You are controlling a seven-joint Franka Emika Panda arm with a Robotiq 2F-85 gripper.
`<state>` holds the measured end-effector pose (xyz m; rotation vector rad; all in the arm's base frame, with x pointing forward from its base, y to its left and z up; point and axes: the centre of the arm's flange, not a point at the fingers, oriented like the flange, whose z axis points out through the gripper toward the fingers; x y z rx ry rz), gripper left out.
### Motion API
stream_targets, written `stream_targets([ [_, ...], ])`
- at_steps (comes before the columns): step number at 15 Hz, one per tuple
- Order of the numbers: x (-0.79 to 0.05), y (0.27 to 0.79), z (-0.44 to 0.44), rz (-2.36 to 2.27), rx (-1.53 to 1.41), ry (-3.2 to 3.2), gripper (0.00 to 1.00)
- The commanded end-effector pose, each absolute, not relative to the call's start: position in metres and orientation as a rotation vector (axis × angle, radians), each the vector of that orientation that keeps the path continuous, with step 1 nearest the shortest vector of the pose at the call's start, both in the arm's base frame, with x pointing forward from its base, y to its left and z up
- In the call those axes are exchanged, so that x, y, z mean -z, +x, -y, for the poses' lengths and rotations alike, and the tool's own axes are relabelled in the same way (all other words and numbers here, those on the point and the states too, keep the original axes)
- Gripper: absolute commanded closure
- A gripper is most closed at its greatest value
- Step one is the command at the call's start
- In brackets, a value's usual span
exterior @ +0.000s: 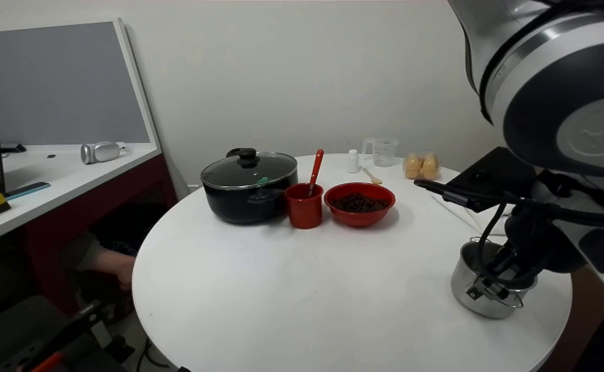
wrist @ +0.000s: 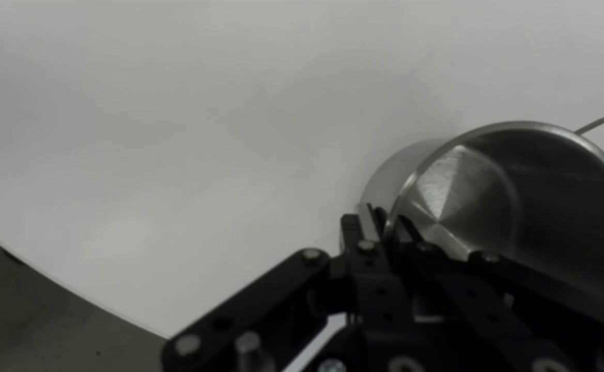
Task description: Pick up the small silver pot from the table and move it to the right
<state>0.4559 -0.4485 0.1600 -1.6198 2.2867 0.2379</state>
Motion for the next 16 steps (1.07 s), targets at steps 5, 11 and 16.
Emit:
stream_targets([
  [5,-0.149,0.460,0.446,-2.308,-0.322,-1.569,0.99],
  [11,-0.139,0.460,0.441,-2.315,-0.345,-1.572,0.42],
  [16,-0.157,0.465,0.432,-2.276,-0.303,-1.610,0.05],
])
